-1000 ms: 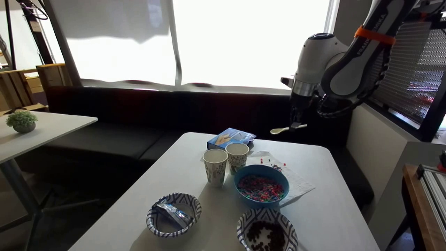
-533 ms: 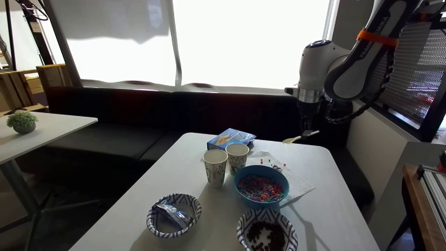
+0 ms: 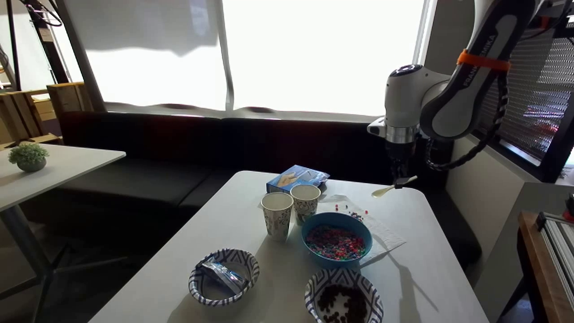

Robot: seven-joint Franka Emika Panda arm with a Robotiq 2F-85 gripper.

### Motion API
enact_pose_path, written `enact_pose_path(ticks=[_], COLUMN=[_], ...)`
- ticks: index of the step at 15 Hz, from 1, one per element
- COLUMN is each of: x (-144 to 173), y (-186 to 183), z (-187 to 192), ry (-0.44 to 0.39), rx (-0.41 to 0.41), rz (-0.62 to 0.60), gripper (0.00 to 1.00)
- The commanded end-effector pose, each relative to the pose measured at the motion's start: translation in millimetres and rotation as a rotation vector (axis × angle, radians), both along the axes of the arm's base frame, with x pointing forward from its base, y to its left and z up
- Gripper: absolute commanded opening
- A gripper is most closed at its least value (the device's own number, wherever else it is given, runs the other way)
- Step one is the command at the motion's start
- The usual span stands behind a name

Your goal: Transfer a spoonful of contents from the blue bowl onto the paper towel

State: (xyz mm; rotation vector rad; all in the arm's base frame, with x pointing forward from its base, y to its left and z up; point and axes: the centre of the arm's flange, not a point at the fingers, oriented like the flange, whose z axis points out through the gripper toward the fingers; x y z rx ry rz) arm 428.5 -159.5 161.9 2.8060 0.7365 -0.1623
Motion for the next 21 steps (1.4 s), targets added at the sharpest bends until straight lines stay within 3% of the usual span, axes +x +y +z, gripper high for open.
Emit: enact_pose_path(ticks=[1, 13, 21], x=[-3, 8, 19], y=[1, 11, 19], z=[-27, -54, -58], ry=[0.095, 0.12, 0.07], rx=[-0.056, -0.098, -0.082], rz=[0.061, 0.181, 0.179], gripper=[0.03, 0.03, 0.03])
